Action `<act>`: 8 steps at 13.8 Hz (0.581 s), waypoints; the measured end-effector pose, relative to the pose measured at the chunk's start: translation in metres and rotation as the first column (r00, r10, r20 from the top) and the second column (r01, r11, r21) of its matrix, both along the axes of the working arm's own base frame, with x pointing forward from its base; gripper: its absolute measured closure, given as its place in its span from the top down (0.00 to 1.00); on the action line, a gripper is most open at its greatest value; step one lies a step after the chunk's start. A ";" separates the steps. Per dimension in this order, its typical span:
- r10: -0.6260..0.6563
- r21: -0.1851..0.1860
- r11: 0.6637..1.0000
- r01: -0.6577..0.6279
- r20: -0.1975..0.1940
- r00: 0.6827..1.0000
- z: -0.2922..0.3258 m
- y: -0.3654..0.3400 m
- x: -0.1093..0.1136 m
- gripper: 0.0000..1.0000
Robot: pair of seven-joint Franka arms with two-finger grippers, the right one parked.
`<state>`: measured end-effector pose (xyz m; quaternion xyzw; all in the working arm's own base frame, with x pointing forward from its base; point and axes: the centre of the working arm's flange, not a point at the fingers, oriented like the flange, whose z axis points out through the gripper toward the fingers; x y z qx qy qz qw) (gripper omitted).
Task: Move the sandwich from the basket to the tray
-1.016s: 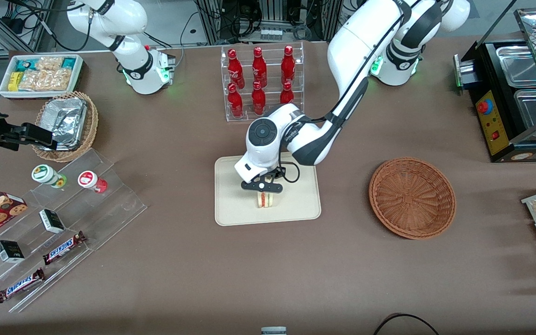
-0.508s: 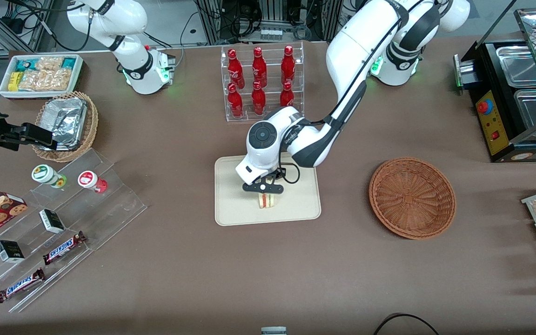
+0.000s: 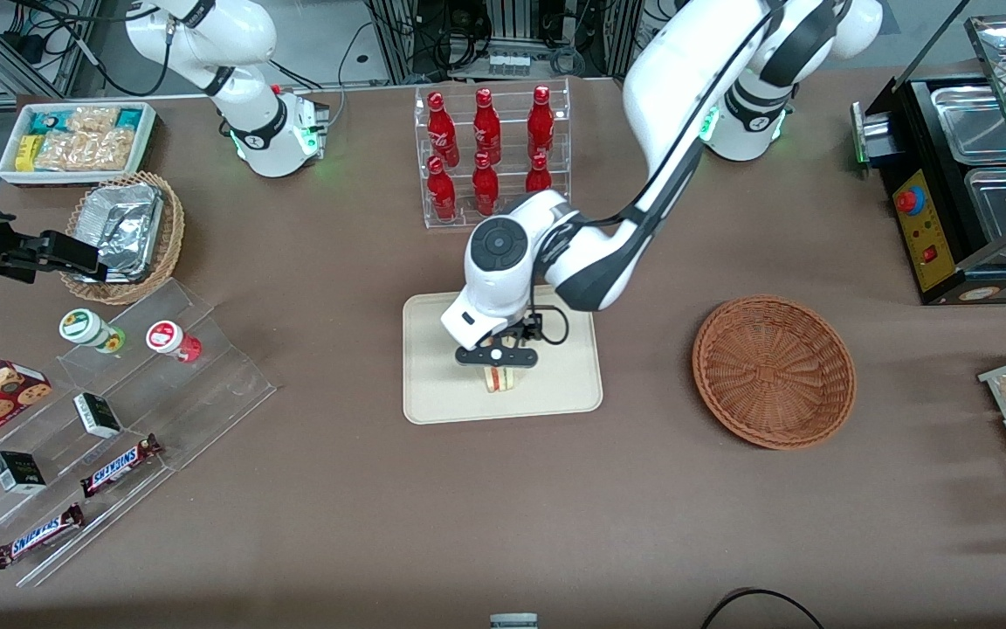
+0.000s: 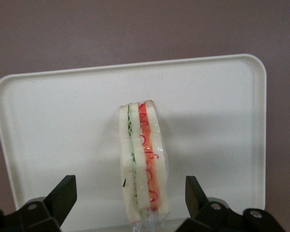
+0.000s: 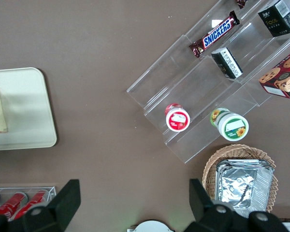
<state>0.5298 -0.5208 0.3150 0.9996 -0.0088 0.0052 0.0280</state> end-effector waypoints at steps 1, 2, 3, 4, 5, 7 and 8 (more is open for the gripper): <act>0.020 0.004 1.000 -0.020 0.006 1.000 0.025 0.011 0.006 1.00; 0.047 0.009 0.999 -0.047 0.012 0.999 0.051 0.027 0.014 1.00; 0.075 0.015 0.997 -0.075 0.017 0.997 0.075 0.045 0.023 1.00; 0.104 0.023 0.994 -0.104 0.018 0.994 0.097 0.066 0.031 1.00; 0.133 0.034 0.990 -0.134 0.017 0.991 0.116 0.087 0.038 1.00; 0.182 0.051 0.982 -0.183 0.019 0.983 0.149 0.132 0.049 1.00; 0.179 0.053 0.982 -0.180 0.028 0.983 0.163 0.157 0.054 1.00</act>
